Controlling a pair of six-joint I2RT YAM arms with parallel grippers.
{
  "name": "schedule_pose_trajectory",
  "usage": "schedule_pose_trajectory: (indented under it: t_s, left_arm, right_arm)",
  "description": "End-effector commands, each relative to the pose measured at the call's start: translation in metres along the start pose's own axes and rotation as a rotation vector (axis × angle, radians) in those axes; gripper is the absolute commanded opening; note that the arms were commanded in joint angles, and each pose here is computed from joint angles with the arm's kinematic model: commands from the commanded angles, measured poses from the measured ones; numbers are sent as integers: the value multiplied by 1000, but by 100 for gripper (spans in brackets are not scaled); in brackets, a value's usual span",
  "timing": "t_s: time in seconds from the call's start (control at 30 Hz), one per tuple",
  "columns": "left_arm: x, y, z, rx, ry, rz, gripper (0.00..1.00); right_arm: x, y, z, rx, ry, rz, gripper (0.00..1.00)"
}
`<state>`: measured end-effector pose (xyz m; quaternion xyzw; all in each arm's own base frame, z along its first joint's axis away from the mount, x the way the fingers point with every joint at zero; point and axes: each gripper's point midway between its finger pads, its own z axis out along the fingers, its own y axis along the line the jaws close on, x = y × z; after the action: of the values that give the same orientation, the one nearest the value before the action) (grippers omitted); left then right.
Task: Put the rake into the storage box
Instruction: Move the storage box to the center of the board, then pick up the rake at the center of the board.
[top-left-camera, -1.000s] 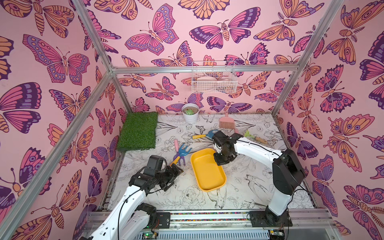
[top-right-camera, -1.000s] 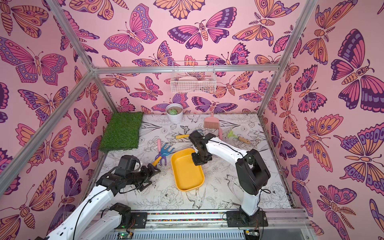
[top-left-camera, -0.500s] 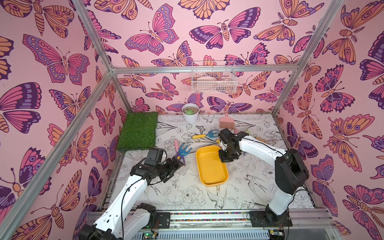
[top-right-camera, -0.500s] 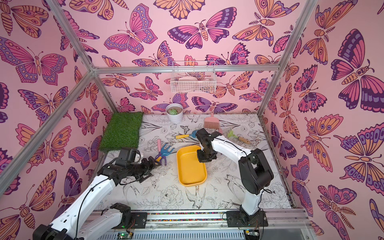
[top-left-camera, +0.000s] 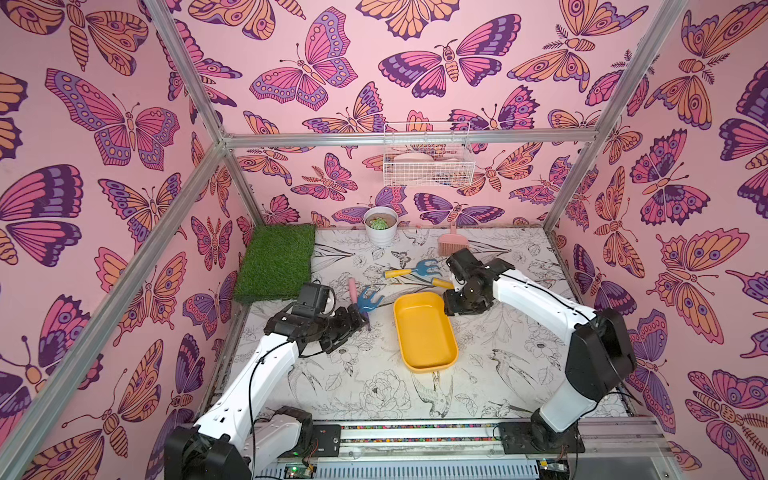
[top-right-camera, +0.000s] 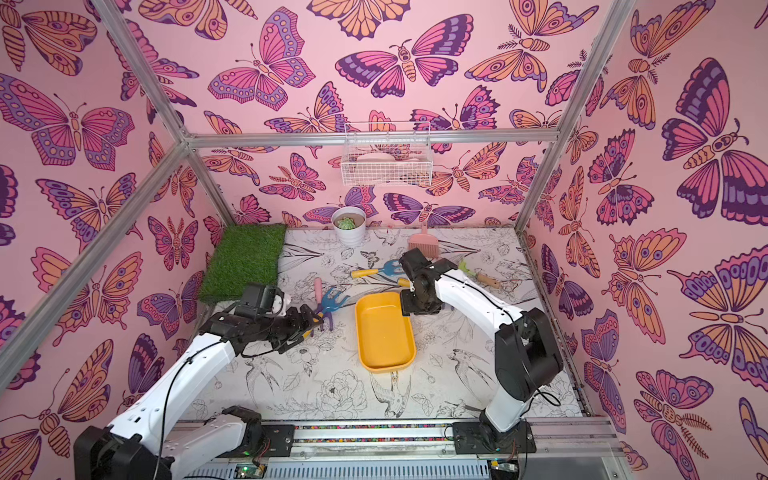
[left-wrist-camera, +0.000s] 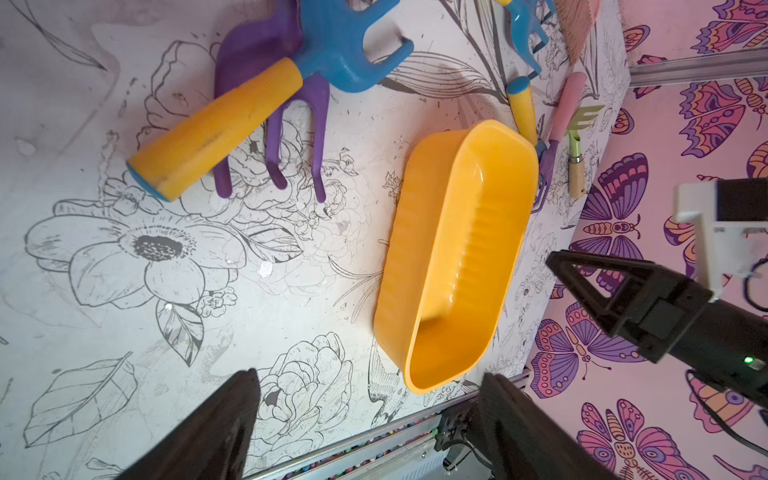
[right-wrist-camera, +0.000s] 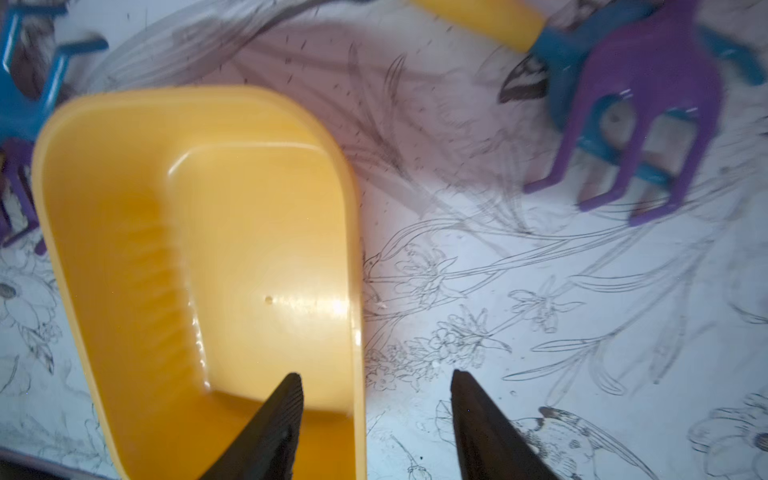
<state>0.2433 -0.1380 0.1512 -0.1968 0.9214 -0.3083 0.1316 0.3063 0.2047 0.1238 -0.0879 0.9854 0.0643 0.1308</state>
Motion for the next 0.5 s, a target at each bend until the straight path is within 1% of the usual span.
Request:
schedule_pose_trajectory:
  t_s: [0.0,0.07,0.13,0.17,0.27,0.37,0.47]
  left_arm:
    - [-11,1,-5,-36,-35,43,89]
    - [-18,0,-7,-52,-63,61,88]
    - [-23,0,-9,-67,-85,79,88]
    - [-26,-2,-9,-72,-92,92,88]
    - [-32,-6,-10,-72,-99,108,89]
    - [-36,-10,-9,-66,-96,103,90]
    - [-39,-13,-6,-55,-94,100,90]
  right_arm:
    - [-29,-39,-24,173,-123,44,64]
    - [-39,-51,-26,226,-148,31,63]
    - [-48,-61,-24,268,-133,26,63]
    - [-52,-69,-22,276,-111,43,61]
    - [-64,-81,-12,220,-62,116,59]
    - [-82,-92,-3,182,-83,177,60]
    - [-100,-100,7,168,-79,204,60]
